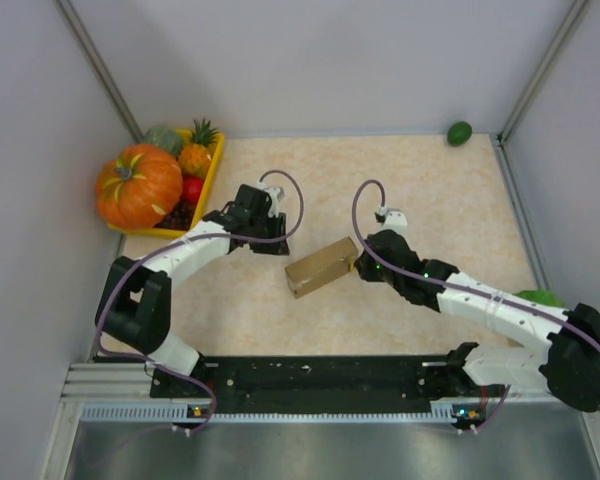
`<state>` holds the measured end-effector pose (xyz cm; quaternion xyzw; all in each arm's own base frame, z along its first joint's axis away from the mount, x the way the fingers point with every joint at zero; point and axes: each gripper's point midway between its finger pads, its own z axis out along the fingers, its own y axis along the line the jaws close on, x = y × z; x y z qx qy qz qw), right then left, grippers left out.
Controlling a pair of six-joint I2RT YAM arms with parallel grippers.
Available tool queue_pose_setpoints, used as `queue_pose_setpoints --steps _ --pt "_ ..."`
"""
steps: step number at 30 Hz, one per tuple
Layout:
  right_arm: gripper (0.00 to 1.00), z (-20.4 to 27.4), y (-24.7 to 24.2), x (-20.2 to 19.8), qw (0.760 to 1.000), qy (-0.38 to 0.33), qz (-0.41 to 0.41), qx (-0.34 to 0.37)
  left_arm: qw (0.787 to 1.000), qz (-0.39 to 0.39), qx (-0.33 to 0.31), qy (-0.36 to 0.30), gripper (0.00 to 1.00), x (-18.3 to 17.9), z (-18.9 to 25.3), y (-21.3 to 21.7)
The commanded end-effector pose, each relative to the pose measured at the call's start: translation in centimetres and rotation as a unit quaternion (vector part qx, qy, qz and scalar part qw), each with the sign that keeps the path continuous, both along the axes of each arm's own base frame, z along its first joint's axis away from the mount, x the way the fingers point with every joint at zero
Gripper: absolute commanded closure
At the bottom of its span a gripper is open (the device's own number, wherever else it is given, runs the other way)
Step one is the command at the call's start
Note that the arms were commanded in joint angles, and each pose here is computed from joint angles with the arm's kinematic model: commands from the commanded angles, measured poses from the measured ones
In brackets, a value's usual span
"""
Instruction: Unpack the express box
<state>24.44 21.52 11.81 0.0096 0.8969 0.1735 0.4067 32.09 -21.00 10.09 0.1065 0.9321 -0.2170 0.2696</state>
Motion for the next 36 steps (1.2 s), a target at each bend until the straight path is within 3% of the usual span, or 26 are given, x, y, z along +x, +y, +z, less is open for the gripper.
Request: queue_pose_setpoints --steps 1,15,19,24,28,32,36 --pt "1.0 5.7 3.3 3.5 0.996 -0.078 0.008 0.046 0.998 0.011 -0.033 0.058 0.61 -2.4 -1.4 -0.7" --pt "1.0 6.4 11.1 6.7 0.982 -0.08 0.162 0.05 0.97 -0.09 -0.202 0.101 0.58 -6.4 0.4 -5.4" --pt "1.0 6.1 11.3 7.2 0.983 -0.078 0.161 0.037 0.977 -0.075 -0.182 0.084 0.58 -5.7 0.8 -4.9" --pt "1.0 8.5 7.9 8.2 0.991 -0.103 0.087 0.003 0.994 -0.007 -0.113 0.011 0.58 -3.2 2.4 -2.1" --pt "1.0 11.2 5.9 7.1 0.991 -0.117 0.069 0.007 0.993 0.035 -0.081 -0.077 0.57 -1.3 6.2 0.0" --pt "1.0 12.4 6.0 3.2 0.989 -0.078 0.108 0.056 0.98 0.013 -0.125 -0.153 0.52 0.6 10.6 -1.4" --pt "1.0 12.1 7.2 -2.5 0.981 -0.07 0.168 0.064 0.978 -0.014 -0.145 -0.151 0.5 3.0 12.0 -3.7"
